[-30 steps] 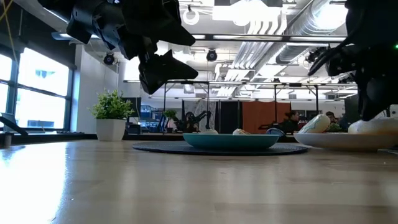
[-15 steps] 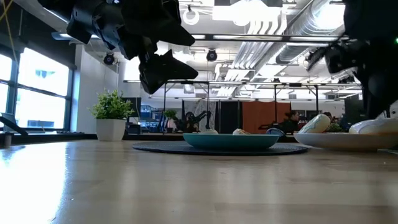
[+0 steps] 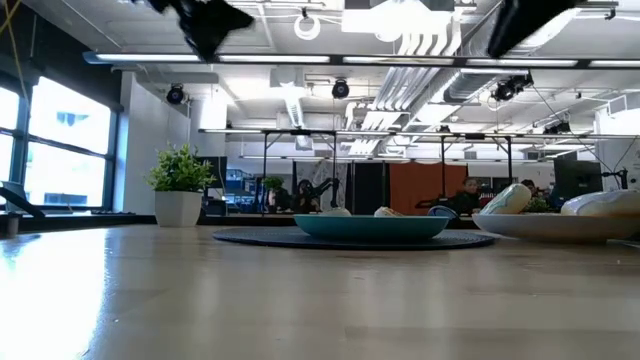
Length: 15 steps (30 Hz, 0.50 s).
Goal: Pick & Place donuts
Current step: Return to Home Position
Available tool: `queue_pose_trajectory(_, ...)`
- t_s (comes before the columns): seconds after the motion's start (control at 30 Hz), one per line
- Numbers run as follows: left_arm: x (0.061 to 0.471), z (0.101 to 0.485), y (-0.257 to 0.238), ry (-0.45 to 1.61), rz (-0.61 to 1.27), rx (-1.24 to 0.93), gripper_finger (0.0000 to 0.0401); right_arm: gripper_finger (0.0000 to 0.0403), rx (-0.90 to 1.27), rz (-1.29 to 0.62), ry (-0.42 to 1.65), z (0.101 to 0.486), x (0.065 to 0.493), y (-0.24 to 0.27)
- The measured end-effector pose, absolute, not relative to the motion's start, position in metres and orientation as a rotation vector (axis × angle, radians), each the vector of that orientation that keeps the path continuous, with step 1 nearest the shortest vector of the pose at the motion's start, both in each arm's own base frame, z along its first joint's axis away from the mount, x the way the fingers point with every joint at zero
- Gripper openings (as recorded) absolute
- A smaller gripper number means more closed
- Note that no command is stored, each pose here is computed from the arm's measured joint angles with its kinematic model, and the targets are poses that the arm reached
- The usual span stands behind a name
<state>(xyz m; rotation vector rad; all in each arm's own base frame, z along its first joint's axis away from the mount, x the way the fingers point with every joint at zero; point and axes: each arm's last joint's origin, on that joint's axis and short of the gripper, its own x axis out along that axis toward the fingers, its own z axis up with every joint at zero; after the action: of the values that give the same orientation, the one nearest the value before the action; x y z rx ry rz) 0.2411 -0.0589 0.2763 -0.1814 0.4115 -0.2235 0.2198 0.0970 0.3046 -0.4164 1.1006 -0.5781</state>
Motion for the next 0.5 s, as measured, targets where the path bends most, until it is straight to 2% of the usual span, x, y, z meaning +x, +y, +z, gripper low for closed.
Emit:
queue_pose_trajectory(0.13,0.196,0.301,-0.047,0.405,-0.197,-0.208,0.0239,0.0108,-0.453,-0.515,1.013,0.328,0.205,0.091)
queue_pose_trajectory(0.27,0.151,0.317,-0.034,0.351,-0.109,-0.144,0.0239,0.0098,-0.338,-0.489,0.885,0.337,0.176,0.075)
queue_pose_trajectory(0.5,0.109,0.302,-0.022,0.245,-0.076,-0.037,0.0239,0.0087,-0.163,-0.314,0.514,0.311,0.137,0.054)
